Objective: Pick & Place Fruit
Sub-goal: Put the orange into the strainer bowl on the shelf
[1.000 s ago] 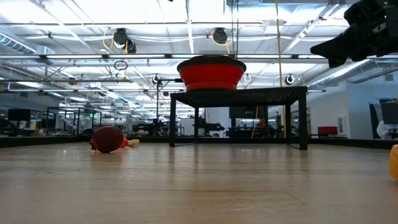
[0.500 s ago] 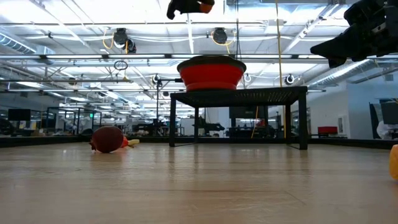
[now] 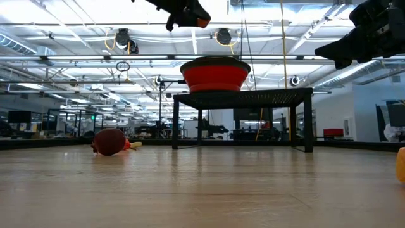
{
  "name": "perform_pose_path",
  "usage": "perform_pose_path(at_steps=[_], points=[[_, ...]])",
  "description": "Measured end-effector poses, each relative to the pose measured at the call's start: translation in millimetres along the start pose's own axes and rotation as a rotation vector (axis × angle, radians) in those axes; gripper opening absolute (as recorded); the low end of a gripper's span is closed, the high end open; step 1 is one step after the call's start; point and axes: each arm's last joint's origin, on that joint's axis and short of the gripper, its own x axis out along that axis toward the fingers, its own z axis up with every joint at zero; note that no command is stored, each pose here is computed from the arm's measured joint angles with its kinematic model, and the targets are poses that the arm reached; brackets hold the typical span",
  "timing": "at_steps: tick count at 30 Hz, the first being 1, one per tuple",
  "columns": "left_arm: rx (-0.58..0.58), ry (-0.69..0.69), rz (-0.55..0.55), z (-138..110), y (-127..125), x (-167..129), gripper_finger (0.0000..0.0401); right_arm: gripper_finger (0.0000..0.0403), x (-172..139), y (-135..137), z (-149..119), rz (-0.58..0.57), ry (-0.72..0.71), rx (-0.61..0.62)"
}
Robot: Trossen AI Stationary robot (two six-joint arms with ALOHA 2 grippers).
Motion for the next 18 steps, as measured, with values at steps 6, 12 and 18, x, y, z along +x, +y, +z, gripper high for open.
perform_pose_path(at_steps=[6,12,18], points=[[0.011,0.074,-0.046,-11.1,3.4,24.4,0.0145,0.0,0.0,0.0,0.0,0.0,0.0,0.001],[0.077,0.24,-0.04,-3.6,9.2,51.1,0.0145,0.0,0.2,0.0,-0.1,0.001,0.002,0.001],[0.061,0.379,-0.029,2.7,19.4,68.6,0.0145,0.0,0.2,0.0,-0.2,0.001,0.002,0.001]])
